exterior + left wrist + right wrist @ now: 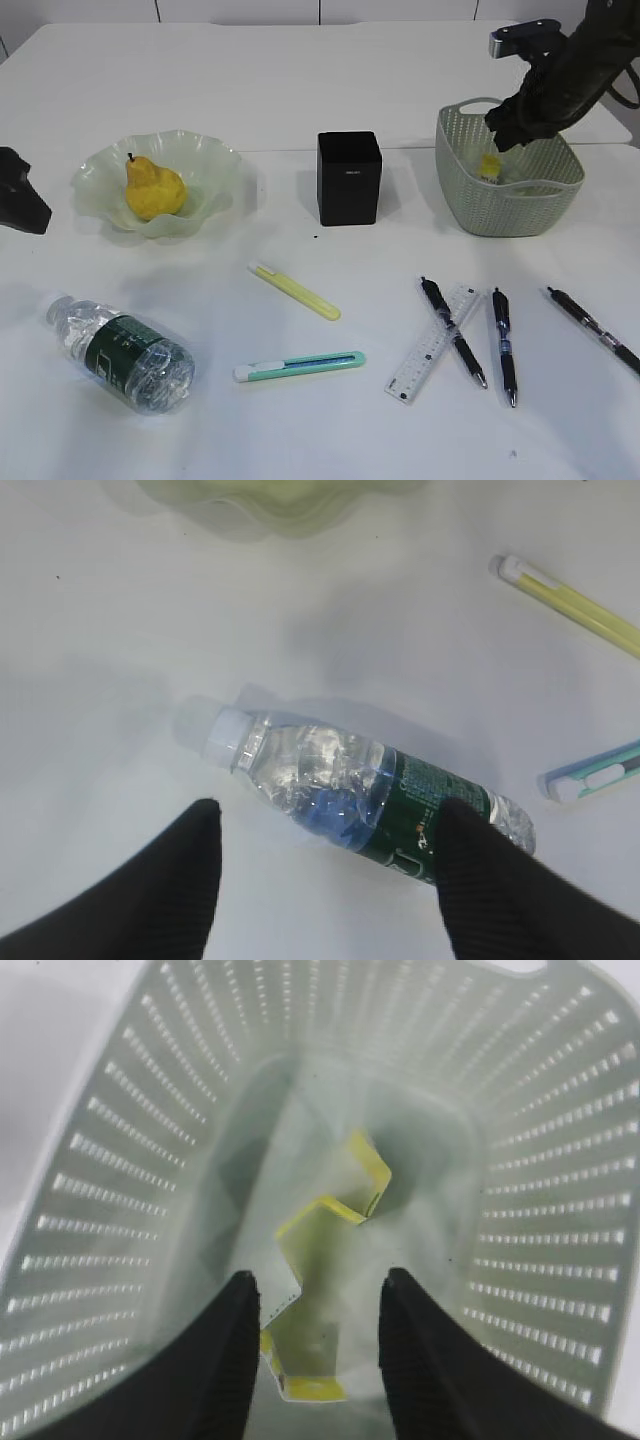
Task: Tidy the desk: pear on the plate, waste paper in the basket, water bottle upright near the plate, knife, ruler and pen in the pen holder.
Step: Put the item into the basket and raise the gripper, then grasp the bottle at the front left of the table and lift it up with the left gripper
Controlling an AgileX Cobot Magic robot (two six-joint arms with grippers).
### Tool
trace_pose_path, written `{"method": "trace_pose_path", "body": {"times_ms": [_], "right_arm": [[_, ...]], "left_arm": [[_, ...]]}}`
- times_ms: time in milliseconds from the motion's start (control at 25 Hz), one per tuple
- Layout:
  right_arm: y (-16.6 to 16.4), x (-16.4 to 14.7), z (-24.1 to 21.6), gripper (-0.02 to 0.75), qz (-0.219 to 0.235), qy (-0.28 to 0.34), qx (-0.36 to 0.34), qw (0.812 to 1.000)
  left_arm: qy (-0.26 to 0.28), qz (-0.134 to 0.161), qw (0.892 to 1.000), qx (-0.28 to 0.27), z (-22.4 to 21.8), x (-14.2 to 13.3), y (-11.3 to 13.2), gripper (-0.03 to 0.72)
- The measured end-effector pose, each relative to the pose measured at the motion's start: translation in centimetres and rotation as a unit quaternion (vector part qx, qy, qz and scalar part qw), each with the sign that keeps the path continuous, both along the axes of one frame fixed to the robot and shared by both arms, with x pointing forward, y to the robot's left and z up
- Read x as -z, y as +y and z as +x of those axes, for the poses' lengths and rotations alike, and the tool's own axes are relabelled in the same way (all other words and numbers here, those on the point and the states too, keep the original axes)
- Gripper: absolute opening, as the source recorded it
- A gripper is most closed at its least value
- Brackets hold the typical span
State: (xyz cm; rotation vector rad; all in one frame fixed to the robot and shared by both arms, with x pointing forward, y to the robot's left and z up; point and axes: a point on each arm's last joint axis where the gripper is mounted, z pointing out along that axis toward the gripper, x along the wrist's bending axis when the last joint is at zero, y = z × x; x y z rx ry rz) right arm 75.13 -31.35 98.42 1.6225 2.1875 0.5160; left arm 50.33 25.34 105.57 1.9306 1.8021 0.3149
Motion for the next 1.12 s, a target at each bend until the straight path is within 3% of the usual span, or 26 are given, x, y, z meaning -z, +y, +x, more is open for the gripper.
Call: {"method": "trace_pose_path", "body": {"times_ms": [120,400,640,800,1120], "right_arm": [[0.0,-0.1,0.0,0.358,0.018,0.002,0.035,0.999],[0.6,-3.7,-2.2,0.376,0.088,0.047,0.104,0.99],[0.8,-6.6,-4.4,0.377,0.093,0.087,0.113,0.985],[0.8,-9.8,-5.7,0.377,0.098,0.063,0.123,0.985],[0.3,-14.8,-8.5,0.377,0.068,0.016,0.127,0.989]], "left_arm": [[0.0,-0.001,1.0,0.0,0.0,0.0,0.0,0.475],[-0.001,0.003,1.0,0.001,0.0,0.0,0.0,0.475],[-0.003,0.005,1.0,0.001,0.0,0.0,0.1,0.475],[-0.003,0.005,1.0,0.001,0.0,0.0,0.1,0.475],[-0.003,0.005,1.0,0.001,0.0,0.0,0.1,0.475]]}}
